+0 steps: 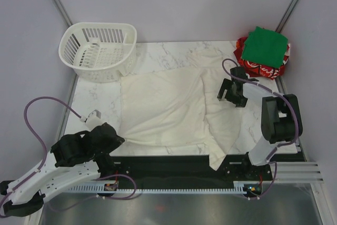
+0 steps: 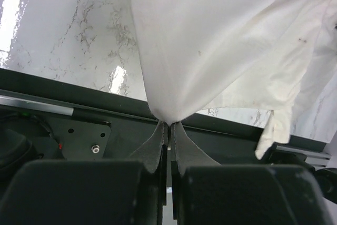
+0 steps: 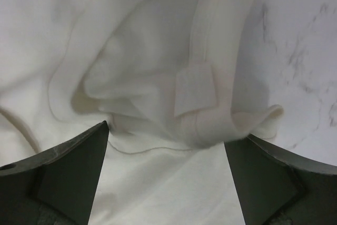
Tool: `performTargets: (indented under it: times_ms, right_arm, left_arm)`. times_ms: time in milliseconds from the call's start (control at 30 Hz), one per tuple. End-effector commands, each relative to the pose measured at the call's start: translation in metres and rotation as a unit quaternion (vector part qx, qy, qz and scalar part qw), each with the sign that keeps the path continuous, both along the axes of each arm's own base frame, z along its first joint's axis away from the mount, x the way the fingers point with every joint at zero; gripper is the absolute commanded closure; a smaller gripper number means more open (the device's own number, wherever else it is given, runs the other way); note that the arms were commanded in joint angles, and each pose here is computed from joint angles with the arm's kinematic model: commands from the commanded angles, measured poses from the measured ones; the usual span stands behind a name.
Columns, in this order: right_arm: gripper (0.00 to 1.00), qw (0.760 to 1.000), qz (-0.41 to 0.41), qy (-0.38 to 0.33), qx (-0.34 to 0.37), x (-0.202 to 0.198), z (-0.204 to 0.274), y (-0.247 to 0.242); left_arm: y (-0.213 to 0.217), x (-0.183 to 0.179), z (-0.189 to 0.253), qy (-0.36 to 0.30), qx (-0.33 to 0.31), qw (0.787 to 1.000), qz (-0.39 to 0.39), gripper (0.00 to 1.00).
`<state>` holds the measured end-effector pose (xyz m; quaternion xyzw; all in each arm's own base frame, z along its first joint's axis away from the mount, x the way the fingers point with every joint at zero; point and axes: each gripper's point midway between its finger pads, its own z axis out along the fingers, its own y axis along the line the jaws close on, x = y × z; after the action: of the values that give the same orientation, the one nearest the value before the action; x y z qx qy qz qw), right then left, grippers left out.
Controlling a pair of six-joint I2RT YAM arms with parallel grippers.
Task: Fold and stack the t-shirts
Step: Flatten the tshirt out
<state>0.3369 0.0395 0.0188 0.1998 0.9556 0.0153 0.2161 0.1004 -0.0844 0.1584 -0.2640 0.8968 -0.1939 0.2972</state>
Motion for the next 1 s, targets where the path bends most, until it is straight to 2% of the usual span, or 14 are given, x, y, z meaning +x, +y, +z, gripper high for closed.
performTargets:
  times_ms: [0,67,133,233,367,433,533,700,833,967]
  right_arm:
    - [0.02,0.999,-0.007,0.027,-0.014,0.023,-0.024,-0.01]
    - [0.02,0.999,-0.003,0.028,-0.02,0.038,-0.021,-0.01]
    - [0.02,0.999,0.003,0.035,-0.028,0.036,-0.019,-0.013]
    - [0.02,0.995,-0.013,0.007,-0.101,0.045,0.004,-0.042]
    - [0.02,0.987,-0.041,-0.025,-0.157,0.093,0.037,-0.078]
    - [0.02,0.982,-0.049,0.001,-0.183,0.1,0.032,-0.094]
    - [0.02,0.986,-0.02,0.013,-0.165,0.124,0.01,-0.087]
    - [0.02,0.992,0.011,-0.047,-0.116,0.172,0.016,-0.067]
    - [0.02,0.991,0.008,-0.042,-0.126,0.178,0.036,-0.069]
    - [0.02,0.986,0.02,-0.077,-0.146,0.157,0.082,-0.051]
  left_arm:
    - [0.032,-0.013,-0.017,0.044,0.087,0.995,0.02,0.98]
    - [0.03,-0.014,-0.019,0.052,0.09,0.995,0.015,0.98]
    - [0.026,-0.015,-0.021,0.056,0.091,0.994,0.005,0.98]
    - [0.023,-0.018,-0.027,0.067,0.09,0.994,-0.002,0.98]
    - [0.022,-0.017,-0.025,0.065,0.093,0.993,-0.006,0.98]
    - [0.022,-0.017,-0.025,0.065,0.097,0.993,-0.01,0.98]
    - [0.022,-0.019,-0.027,0.065,0.088,0.994,-0.01,0.98]
    - [0.021,-0.017,-0.025,0.055,0.079,0.995,-0.012,0.98]
    - [0.017,-0.018,-0.029,0.067,0.093,0.993,-0.025,0.98]
    - [0.011,-0.016,-0.031,0.073,0.1,0.992,-0.039,0.98]
